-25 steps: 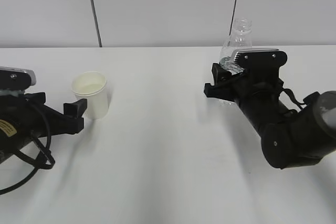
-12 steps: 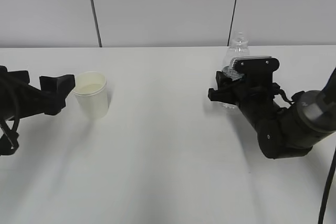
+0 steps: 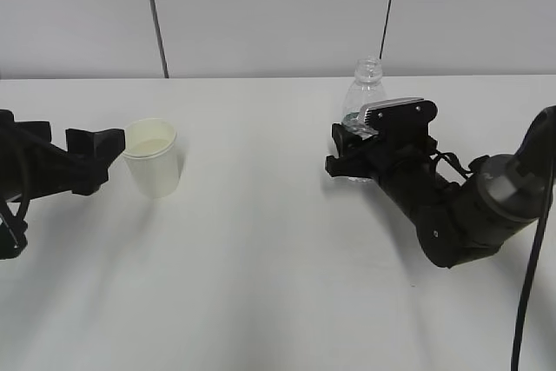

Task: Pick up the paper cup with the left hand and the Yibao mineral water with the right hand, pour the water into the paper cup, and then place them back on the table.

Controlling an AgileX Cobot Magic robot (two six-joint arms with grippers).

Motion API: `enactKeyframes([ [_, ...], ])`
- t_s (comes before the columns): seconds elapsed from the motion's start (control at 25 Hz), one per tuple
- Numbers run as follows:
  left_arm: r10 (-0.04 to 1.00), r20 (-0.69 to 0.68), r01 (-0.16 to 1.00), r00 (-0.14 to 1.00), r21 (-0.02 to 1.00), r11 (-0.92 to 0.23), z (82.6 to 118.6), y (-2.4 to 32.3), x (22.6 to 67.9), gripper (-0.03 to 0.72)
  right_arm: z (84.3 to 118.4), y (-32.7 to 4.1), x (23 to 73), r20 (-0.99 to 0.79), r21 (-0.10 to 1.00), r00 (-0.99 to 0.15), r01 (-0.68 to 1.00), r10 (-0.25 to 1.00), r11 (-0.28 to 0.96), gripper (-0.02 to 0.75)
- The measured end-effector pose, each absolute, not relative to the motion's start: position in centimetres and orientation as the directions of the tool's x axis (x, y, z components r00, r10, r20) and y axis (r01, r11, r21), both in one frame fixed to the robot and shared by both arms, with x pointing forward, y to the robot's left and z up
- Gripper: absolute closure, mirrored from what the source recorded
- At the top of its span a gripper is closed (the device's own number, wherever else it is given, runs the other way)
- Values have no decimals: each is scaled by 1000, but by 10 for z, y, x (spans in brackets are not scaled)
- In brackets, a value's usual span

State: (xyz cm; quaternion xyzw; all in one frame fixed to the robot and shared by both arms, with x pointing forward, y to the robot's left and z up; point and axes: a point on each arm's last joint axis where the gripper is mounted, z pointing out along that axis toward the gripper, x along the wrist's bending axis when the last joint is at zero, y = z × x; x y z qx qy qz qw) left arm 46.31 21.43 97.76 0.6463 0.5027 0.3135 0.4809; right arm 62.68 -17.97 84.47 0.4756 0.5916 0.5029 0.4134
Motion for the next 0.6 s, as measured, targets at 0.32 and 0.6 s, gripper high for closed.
enactKeyframes([
  [0.32,951,-77,348,299,937,-34,978,214,463,111,844,-180,627,-5,988,-206,149,978,36,121],
  [0.6,950,-73,346,304,937,-38,978,214,463,113,836,-186,609,-11,980,-205,194,979,51,111],
])
